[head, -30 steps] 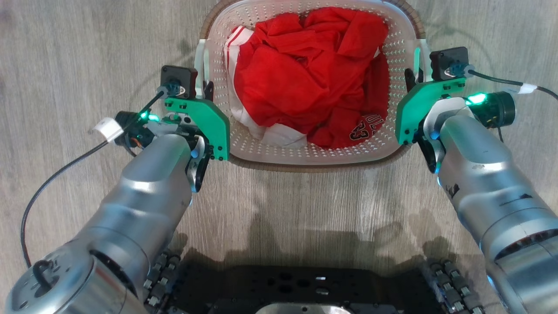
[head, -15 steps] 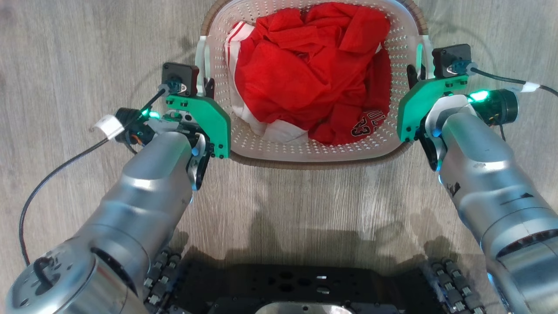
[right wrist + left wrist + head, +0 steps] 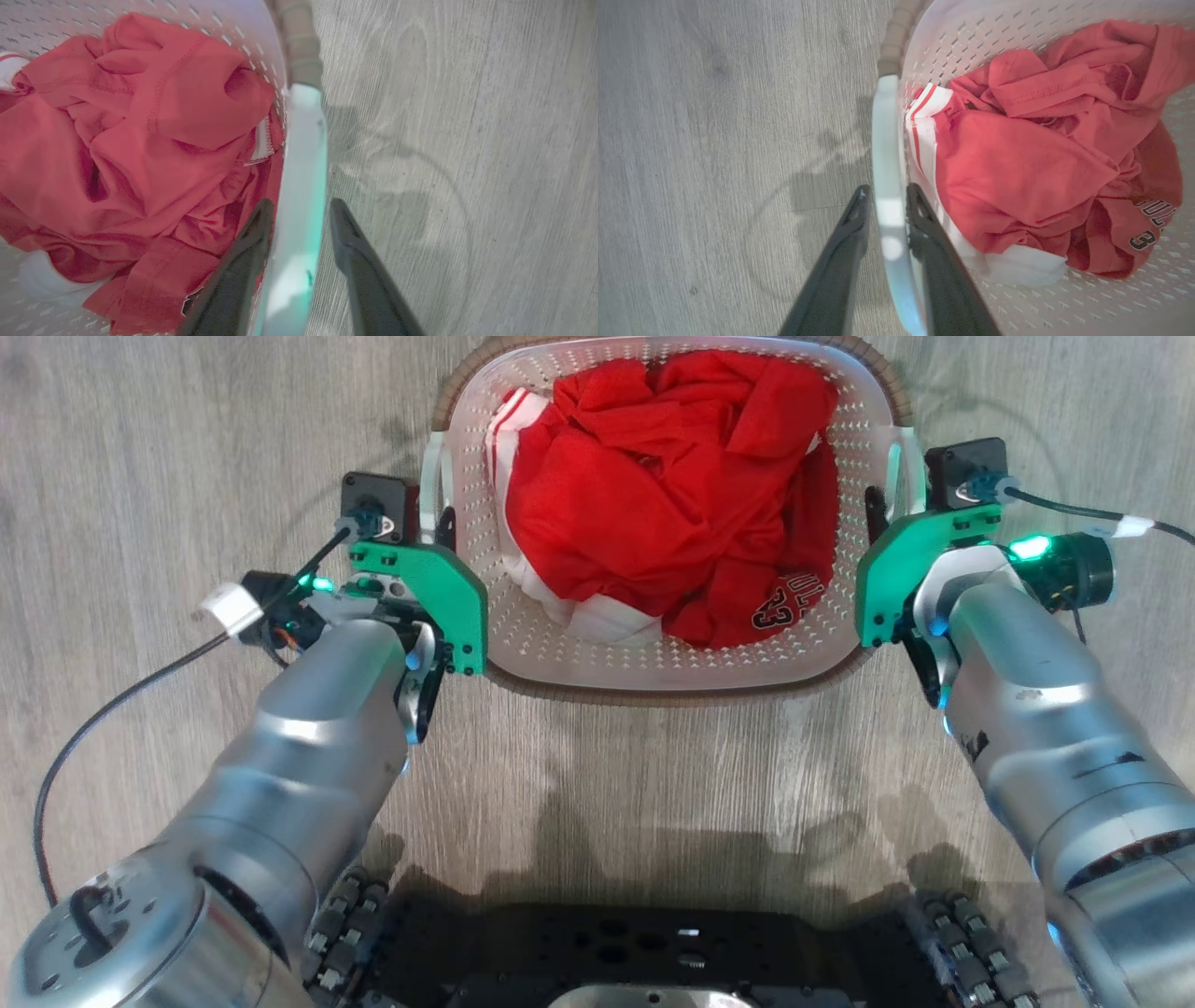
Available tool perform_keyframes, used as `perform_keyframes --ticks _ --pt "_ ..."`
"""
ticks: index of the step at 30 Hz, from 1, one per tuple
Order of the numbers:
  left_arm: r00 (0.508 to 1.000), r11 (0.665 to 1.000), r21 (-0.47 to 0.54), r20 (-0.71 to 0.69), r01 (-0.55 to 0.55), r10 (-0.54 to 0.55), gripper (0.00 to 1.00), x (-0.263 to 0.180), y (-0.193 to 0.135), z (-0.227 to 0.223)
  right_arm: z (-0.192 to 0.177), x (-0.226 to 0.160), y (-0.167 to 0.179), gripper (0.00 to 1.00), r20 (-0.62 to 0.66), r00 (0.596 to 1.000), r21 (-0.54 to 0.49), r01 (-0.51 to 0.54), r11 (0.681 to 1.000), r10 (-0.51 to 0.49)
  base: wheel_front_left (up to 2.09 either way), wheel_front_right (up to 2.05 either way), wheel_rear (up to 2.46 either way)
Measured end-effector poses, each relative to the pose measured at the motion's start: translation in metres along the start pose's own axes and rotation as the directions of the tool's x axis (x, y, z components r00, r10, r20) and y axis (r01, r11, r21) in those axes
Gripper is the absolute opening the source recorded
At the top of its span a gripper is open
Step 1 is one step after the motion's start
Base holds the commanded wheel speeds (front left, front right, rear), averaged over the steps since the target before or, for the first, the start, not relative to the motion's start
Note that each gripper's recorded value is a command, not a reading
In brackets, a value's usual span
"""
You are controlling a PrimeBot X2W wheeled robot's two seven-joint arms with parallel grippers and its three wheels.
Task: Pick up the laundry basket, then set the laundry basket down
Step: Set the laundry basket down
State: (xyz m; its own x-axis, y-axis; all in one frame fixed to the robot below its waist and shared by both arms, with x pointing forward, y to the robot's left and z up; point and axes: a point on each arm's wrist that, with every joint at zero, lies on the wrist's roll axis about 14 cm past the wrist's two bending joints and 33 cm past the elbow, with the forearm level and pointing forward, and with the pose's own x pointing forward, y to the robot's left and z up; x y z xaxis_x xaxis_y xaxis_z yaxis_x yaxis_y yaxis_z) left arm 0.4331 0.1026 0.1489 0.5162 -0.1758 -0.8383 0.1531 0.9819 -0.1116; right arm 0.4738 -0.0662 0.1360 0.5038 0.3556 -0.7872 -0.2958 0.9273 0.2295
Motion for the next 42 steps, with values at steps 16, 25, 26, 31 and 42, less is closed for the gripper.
perform_keyframes --ticks 16,25,26,31,42 --pt "0.998 0.999 0.001 0.063 -0.033 0.032 1.0 -0.013 0.005 0.027 0.028 -0.017 -0.007 1.0 0.061 0.998 -0.025 0.026 0.999 -0.025 0.0 0.0 0.0" --pt "0.979 0.997 -0.065 0.194 -0.051 0.063 1.0 -0.04 0.004 0.073 0.077 -0.048 -0.008 1.0 0.191 0.98 -0.035 0.06 0.998 -0.052 0.0 0.0 0.0" --pt "0.976 0.996 -0.069 0.207 -0.052 0.066 1.0 -0.045 0.005 0.076 0.082 -0.053 -0.008 1.0 0.208 0.977 -0.036 0.062 0.997 -0.053 0.0 0.0 0.0" --pt "0.956 0.995 -0.066 0.279 -0.072 0.088 1.0 -0.071 0.012 0.089 0.109 -0.082 -0.003 1.0 0.307 0.949 0.008 0.067 0.998 -0.066 0.0 0.0 0.0" --pt "0.862 0.993 -0.083 0.495 -0.08 0.111 1.0 -0.141 0.013 0.127 0.155 -0.154 0.017 1.0 0.517 0.855 -0.023 0.07 0.997 -0.048 0.0 0.0 0.0"
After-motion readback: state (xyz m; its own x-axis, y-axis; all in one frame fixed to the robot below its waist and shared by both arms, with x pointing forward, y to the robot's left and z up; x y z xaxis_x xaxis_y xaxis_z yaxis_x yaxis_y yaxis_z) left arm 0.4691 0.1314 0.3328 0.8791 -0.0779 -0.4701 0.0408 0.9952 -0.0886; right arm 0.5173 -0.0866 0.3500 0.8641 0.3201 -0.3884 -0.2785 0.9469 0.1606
